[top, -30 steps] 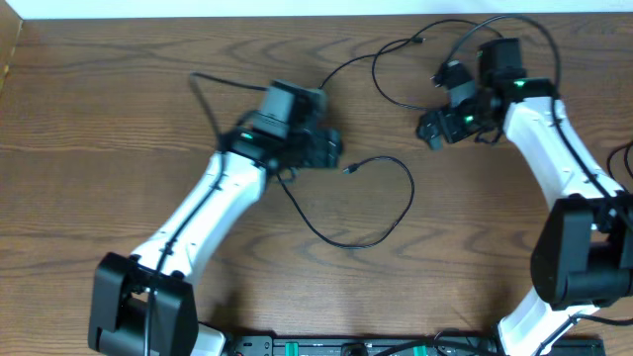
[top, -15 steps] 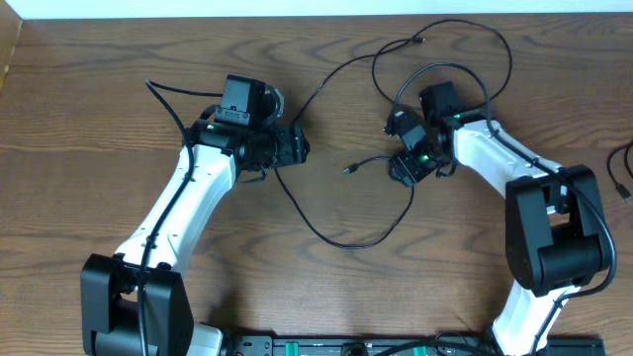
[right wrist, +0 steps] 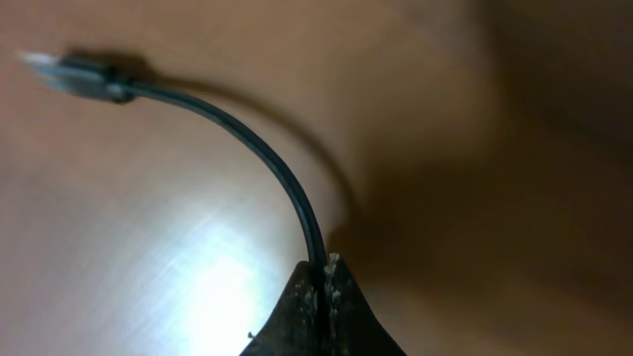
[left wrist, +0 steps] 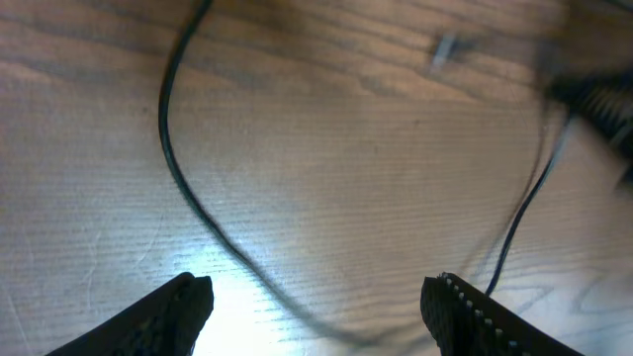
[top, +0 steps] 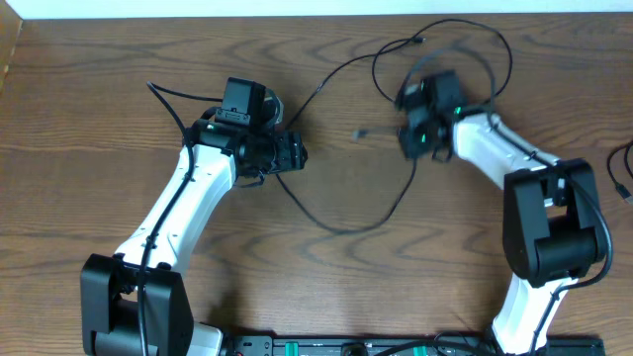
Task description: Untangle cables
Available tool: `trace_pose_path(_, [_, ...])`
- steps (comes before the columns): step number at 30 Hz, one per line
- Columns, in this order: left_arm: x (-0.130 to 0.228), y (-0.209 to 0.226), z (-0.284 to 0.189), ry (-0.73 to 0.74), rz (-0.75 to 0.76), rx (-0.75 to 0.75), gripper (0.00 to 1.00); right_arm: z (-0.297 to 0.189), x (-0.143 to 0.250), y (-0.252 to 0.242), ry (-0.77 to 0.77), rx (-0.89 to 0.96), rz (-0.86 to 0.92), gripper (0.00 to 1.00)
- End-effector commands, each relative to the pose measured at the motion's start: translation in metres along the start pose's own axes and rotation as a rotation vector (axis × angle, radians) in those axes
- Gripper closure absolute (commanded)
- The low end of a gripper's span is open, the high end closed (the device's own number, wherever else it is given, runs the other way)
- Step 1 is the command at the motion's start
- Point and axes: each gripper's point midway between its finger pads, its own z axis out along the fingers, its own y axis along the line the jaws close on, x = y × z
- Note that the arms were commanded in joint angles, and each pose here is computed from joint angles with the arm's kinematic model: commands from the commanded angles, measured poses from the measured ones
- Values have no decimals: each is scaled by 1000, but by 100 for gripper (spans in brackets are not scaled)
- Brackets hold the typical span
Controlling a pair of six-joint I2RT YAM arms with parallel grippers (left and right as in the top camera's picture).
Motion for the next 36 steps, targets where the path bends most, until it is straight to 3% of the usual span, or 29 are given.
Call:
trace_pose_path(1, [-3, 1, -5, -14, 18, -8, 27, -74, -97, -94, -258, 348, 179, 99])
trace_pose_path(3, [-5, 0, -5, -21, 20, -5, 27, -114, -137, -119, -402, 357, 259, 99])
trace_pose_path(7, [-10, -2, -5, -42, 27, 3, 27, -157, -174, -151, -564, 273, 337, 95])
trace_pose_path(9, [-13, -3, -5, -52, 30, 6, 27, -148, -166, -167, -535, 241, 363, 83])
trace_pose_path(10, [-13, -3, -5, -55, 31, 7, 27, -133, -152, -173, -478, 231, 384, 23])
trace_pose_path(11, [-13, -3, -5, -54, 31, 8, 27, -120, -141, -175, -431, 219, 390, 1])
trace_pose_path(16, [-10, -9, -4, -45, 45, 18, 27, -54, -87, -148, -158, 114, 331, 1])
trace_pose_path(21, [-4, -21, 0, -34, 77, 26, 27, -20, -59, -83, 36, 37, 190, 1])
trace_pose_path(29, [0, -26, 1, -23, 90, 30, 27, -8, -60, -48, 67, 153, 364, 1])
trace_pose_path(31, [1, -25, 1, -19, 90, 28, 27, -1, -60, -44, 74, 157, 261, 1])
trace_pose_path(36, [4, -24, 1, -9, 125, 24, 27, 13, -50, -60, 155, 219, -198, 1])
